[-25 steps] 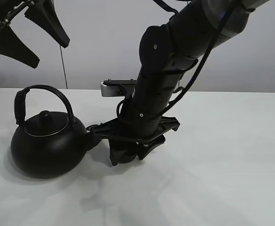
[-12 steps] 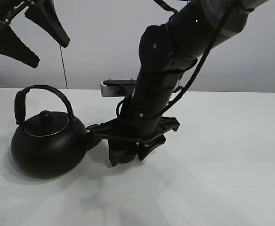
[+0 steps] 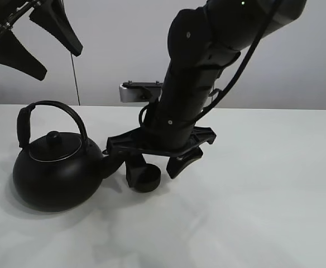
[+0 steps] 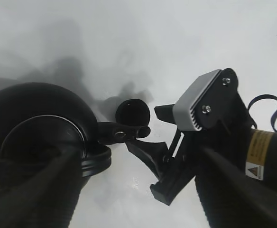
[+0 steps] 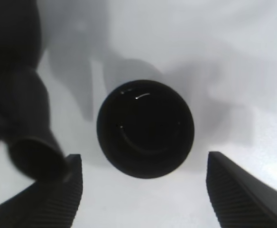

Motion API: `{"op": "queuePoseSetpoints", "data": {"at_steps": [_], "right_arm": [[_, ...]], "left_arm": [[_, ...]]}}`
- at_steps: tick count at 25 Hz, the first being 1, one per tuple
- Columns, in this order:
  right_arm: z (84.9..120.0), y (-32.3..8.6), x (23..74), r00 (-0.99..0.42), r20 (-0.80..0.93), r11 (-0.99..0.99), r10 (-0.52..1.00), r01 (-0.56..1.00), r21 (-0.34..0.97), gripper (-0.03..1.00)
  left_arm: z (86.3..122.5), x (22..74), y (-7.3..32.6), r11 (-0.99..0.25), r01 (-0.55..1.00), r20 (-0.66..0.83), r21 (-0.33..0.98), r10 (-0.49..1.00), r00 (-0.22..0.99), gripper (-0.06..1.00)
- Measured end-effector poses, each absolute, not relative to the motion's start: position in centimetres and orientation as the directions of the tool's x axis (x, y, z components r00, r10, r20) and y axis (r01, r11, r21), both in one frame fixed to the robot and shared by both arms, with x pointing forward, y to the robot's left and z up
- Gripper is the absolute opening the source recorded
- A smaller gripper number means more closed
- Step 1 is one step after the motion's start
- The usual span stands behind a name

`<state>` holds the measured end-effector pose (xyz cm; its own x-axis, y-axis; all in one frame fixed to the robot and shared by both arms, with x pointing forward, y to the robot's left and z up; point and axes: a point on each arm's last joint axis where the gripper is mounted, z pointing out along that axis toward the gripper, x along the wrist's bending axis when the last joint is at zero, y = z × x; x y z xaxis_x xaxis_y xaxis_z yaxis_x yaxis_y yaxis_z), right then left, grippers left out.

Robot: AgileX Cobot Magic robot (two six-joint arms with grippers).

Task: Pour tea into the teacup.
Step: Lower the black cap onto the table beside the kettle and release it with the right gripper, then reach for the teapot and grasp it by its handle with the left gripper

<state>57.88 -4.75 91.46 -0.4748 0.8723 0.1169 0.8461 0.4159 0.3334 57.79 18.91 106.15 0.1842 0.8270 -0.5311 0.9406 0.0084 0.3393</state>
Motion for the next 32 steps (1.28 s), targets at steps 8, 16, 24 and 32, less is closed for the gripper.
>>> {"op": "queuePoseSetpoints", "data": {"at_steps": [8, 16, 24, 32], "right_arm": [[95.5, -7.1, 58.2, -0.458, 0.051, 0.410, 0.887, 0.836, 0.364, 0.51], [100.9, -14.9, 61.0, -0.299, 0.008, 0.257, 0.954, 0.835, 0.486, 0.51], [109.9, -30.1, 59.7, -0.003, -0.122, 0.081, 0.993, 0.765, 0.639, 0.51], [120.3, -37.1, 48.3, 0.235, -0.185, -0.003, 0.954, 0.626, 0.780, 0.51]], "left_arm": [[106.1, 57.8, 18.9, 0.010, 0.940, -0.531, 0.341, 0.827, 0.184, 0.49], [106.1, 57.8, 18.9, 0.010, 0.940, -0.531, 0.341, 0.827, 0.184, 0.49], [106.1, 57.8, 18.9, 0.010, 0.940, -0.531, 0.341, 0.827, 0.184, 0.49], [106.1, 57.8, 18.9, 0.010, 0.940, -0.531, 0.341, 0.827, 0.184, 0.49]]}}
